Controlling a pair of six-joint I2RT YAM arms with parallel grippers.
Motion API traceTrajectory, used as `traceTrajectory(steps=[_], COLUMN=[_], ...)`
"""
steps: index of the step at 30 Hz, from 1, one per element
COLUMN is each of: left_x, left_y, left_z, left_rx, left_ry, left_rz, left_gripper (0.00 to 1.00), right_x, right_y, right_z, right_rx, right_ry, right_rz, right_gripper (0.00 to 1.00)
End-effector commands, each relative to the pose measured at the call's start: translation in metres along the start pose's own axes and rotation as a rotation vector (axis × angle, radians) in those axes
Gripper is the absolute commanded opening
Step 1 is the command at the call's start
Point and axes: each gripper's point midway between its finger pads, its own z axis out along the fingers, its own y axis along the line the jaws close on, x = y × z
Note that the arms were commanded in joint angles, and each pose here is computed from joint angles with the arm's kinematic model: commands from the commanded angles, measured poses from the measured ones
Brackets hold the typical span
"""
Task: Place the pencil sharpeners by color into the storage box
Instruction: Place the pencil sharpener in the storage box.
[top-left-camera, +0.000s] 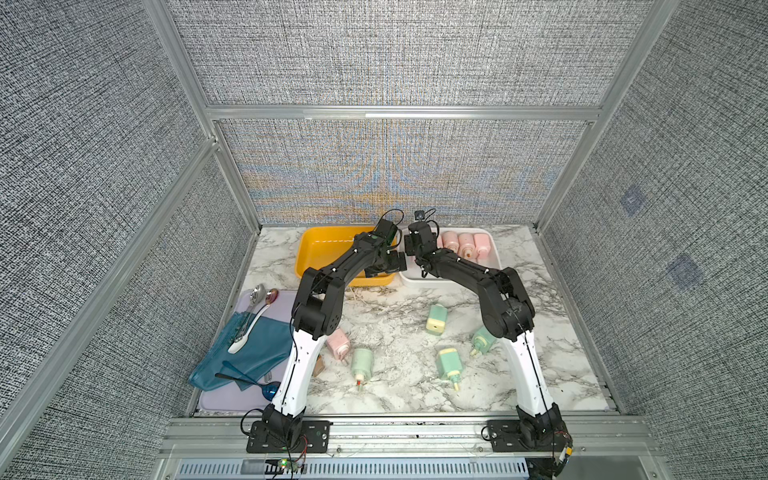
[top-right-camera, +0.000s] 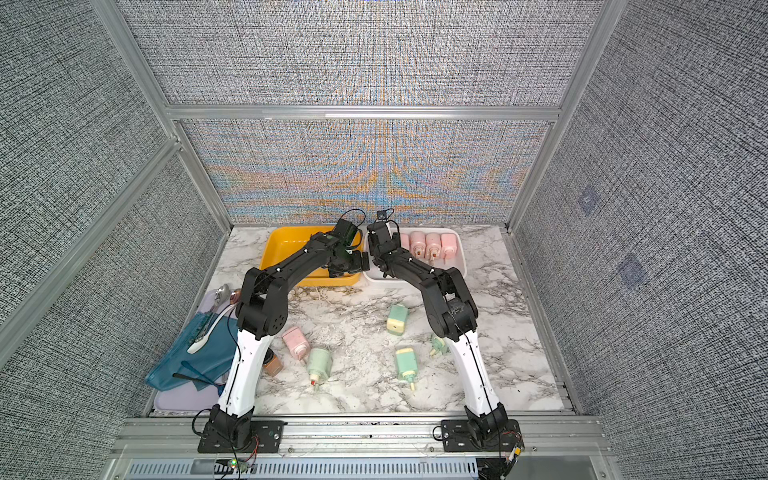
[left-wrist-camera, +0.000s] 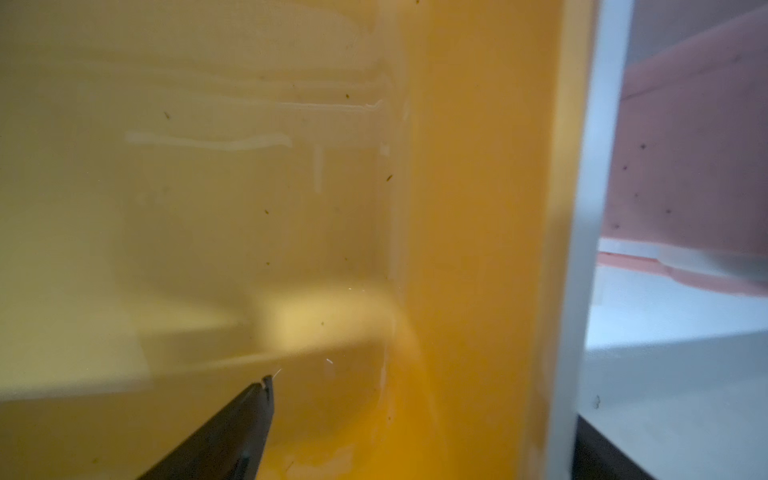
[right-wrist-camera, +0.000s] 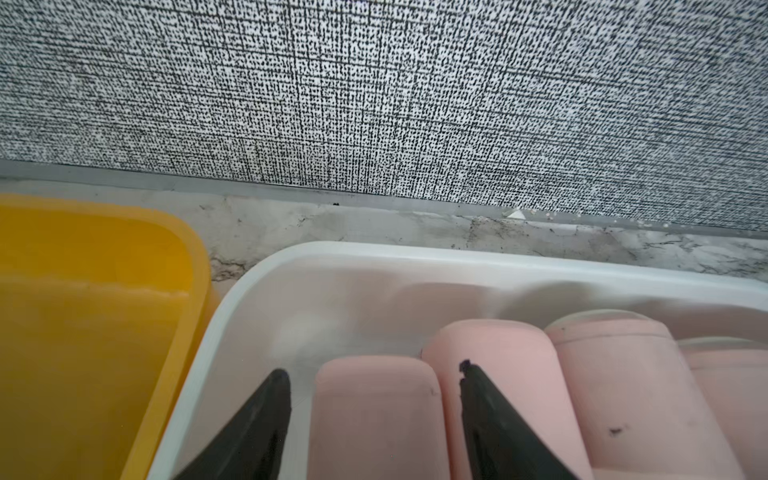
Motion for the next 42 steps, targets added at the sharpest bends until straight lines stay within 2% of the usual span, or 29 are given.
traceTrajectory(steps=[1, 13, 21, 27, 34, 42], left_x=[0.006, 0.007, 0.009, 0.009, 0.01, 0.016], left_y=[0.006, 0.003, 0.002, 0.003, 0.004, 0.006], left_z=[0.002, 0.002, 0.005, 0.006, 0.006, 0.004], left_rx=[-0.015, -0.002, 0.009, 0.005, 0.007, 0.007], left_ry=[0.028, 0.035, 0.044, 0.047, 0.053, 0.064], left_rz=[0.006, 0.005, 0.007, 0.007, 0.009, 0.013], left_gripper=[0.99, 0.99, 0.99, 0.99, 0.99, 0.99], right_x=[-0.002, 0.031, 0.052, 0.057, 0.045, 0.014], right_y=[0.003, -0.001, 0.005, 0.002, -0.006, 0.002], right_z=[-0.009, -0.036, -0.025, -0.012, -0.01, -0.035], right_rx=[-0.043, -0.084, -0.108, -0.075, -0.04, -0.1], right_ry=[0.045, 0.249, 0.317, 0.327, 0.288, 0.222], right_rz=[-0.002, 0.073, 0.148, 0.164, 0.175, 0.176], right_gripper=[0.68, 0.68, 0.61, 0.55, 0.51, 0.63])
